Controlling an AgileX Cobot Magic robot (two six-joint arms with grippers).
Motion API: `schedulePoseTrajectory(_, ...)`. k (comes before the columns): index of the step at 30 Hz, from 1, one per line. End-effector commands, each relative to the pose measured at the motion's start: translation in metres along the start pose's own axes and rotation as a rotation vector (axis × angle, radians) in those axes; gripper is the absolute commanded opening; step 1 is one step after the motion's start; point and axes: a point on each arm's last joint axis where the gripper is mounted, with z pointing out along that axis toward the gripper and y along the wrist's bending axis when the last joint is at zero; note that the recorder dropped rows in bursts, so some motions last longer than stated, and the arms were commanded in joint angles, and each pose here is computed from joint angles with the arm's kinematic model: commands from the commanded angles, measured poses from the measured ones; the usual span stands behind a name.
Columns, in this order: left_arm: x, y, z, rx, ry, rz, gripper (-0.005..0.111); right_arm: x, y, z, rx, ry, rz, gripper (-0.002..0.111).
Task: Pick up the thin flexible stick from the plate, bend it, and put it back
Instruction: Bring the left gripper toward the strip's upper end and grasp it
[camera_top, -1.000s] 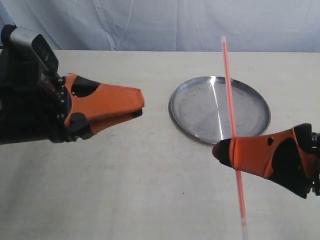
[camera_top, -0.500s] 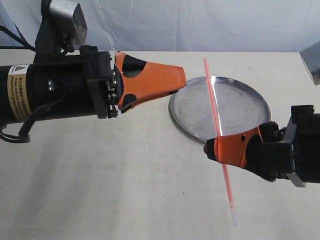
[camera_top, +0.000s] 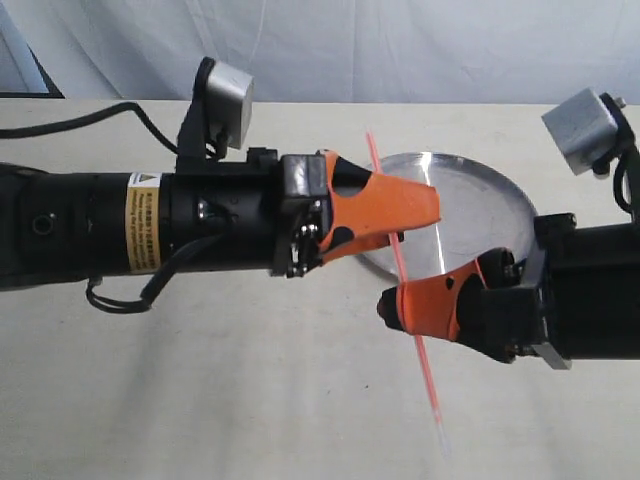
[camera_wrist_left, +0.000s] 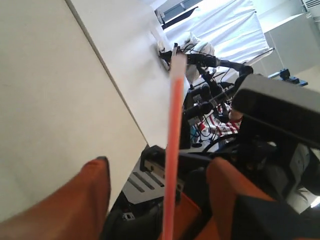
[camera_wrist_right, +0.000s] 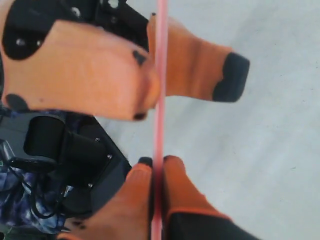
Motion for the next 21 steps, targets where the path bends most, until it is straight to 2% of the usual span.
schedulePoseTrajectory(1,-0.013,-0.011,0.005,0.036,-0.046,0.063,0.032,0.003,0.0,0.001,-0.009,0.019,-0.028,-0.001)
schedulePoseTrajectory(5,-0.018,-0.018,0.008,0.06,-0.034,0.139,-0.001,0.002,0.001,0.001,-0.029,0.011,-0.01,-0.001)
schedulePoseTrajectory(7,-0.018,-0.021,0.008,0.08,-0.032,0.197,0.0,0.001,0.002,0.0,-0.032,0.008,-0.006,-0.001)
schedulePoseTrajectory(13,-0.018,-0.022,0.008,0.088,-0.027,0.202,0.0,0.001,-0.002,0.001,0.009,0.008,-0.031,0.0)
schedulePoseTrajectory(16,-0.018,-0.022,0.008,0.092,-0.026,0.202,0.0,0.003,-0.004,0.0,0.026,0.027,-0.048,0.013)
schedulePoseTrajectory(19,-0.018,-0.023,0.008,0.1,-0.025,0.2,0.0,0.005,-0.006,0.0,0.053,0.043,-0.053,0.04)
schedulePoseTrajectory(21,-0.018,-0.024,0.008,0.107,-0.025,0.199,0.0,0.005,-0.009,0.0,0.084,0.047,-0.051,0.053)
